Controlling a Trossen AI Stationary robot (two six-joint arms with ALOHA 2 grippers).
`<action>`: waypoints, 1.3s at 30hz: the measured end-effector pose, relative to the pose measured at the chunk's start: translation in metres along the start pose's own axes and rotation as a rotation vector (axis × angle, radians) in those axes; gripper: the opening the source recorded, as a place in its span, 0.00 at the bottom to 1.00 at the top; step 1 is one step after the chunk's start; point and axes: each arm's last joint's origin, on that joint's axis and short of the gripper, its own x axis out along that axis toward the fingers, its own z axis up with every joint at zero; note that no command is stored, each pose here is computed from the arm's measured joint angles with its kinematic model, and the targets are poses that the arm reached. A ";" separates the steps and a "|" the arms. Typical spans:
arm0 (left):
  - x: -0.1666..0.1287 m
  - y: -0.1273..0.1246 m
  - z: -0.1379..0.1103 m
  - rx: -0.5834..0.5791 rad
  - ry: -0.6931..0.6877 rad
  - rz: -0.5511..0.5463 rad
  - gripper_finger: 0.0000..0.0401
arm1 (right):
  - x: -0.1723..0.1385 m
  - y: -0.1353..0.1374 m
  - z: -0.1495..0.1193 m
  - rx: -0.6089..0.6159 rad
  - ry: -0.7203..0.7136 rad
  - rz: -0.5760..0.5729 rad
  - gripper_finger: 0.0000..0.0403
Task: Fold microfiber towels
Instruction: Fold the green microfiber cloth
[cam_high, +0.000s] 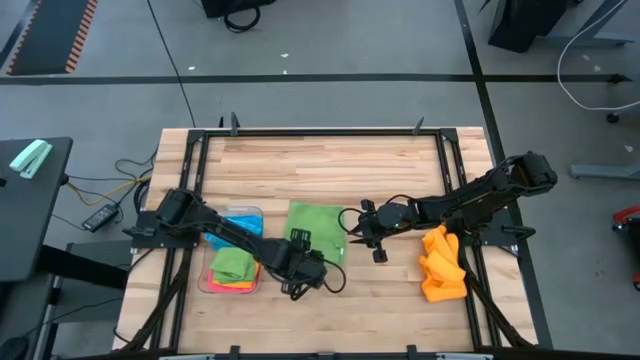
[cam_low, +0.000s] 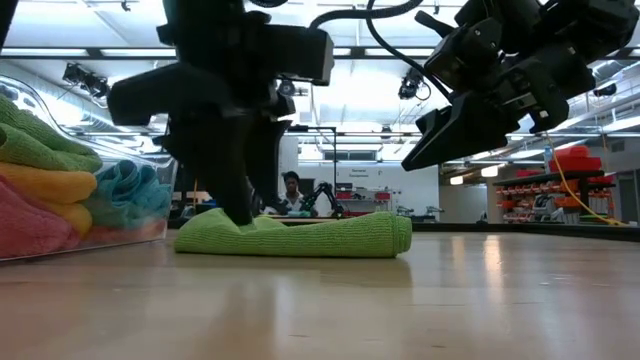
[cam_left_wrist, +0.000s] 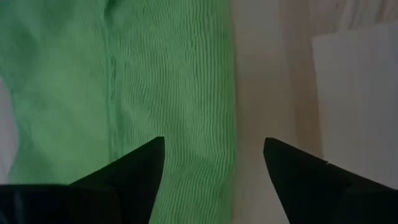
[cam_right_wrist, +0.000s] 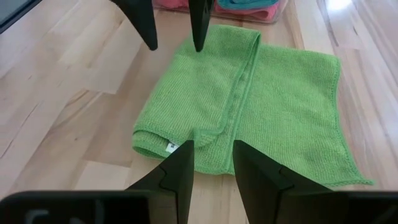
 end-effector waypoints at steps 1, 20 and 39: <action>0.002 0.000 0.000 -0.004 -0.007 -0.001 0.71 | 0.000 0.000 0.000 0.001 0.000 0.000 0.30; 0.012 -0.014 -0.013 0.082 -0.029 0.092 0.71 | 0.000 0.000 0.001 0.007 -0.006 0.003 0.30; 0.029 -0.015 -0.033 0.116 -0.007 0.191 0.47 | 0.000 0.000 0.004 0.004 -0.034 0.015 0.30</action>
